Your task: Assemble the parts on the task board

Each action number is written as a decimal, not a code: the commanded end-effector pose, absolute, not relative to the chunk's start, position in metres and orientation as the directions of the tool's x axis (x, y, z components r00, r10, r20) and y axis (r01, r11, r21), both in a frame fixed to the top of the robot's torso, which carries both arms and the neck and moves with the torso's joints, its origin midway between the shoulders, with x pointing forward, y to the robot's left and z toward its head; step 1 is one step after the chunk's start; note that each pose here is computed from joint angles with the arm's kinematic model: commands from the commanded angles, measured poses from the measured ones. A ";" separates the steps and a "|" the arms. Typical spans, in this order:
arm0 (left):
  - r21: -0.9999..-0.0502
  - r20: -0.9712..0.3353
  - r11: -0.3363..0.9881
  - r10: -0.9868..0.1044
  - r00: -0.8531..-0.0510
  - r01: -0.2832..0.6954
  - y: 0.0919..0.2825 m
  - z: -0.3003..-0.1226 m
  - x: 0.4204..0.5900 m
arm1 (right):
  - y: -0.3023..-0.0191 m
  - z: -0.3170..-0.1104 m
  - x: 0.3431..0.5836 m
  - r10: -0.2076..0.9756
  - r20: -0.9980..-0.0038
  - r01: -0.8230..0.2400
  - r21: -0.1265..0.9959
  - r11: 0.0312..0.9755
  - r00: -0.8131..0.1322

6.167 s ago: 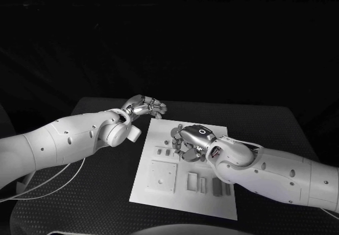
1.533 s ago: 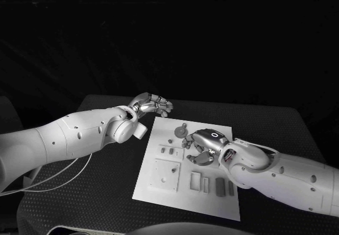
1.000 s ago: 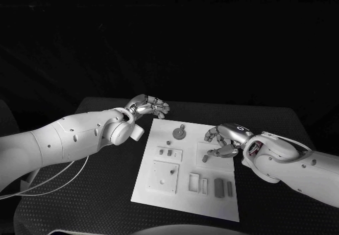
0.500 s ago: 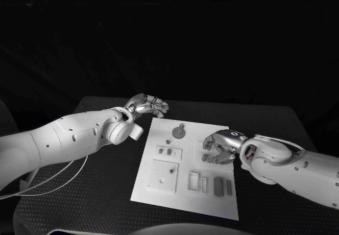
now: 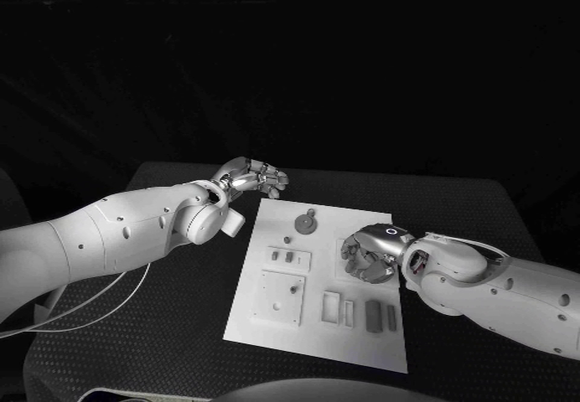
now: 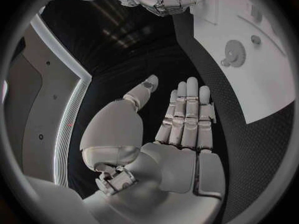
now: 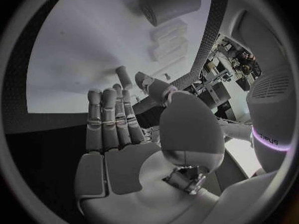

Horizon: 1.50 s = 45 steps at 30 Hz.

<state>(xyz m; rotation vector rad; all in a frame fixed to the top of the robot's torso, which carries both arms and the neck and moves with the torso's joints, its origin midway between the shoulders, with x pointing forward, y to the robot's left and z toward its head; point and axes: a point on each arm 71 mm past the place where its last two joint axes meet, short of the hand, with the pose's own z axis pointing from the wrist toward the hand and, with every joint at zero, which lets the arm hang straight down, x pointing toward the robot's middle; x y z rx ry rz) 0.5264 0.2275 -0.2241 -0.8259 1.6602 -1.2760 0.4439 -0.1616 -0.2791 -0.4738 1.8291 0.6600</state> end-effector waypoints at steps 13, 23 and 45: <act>-0.970 -0.220 0.241 -0.880 -0.421 0.002 0.226 -0.223 0.526 | -0.159 -0.286 0.445 -0.057 -0.944 -0.620 0.167 0.767 -0.325; -0.970 -0.219 0.242 -0.879 -0.423 -0.001 0.226 -0.223 0.526 | -0.160 -0.290 0.446 -0.071 -0.944 -0.618 0.152 0.771 -0.321; -0.971 -0.218 0.241 -0.879 -0.425 -0.001 0.226 -0.223 0.526 | -0.154 -0.287 0.444 -0.049 -0.956 -0.632 0.153 0.760 -0.290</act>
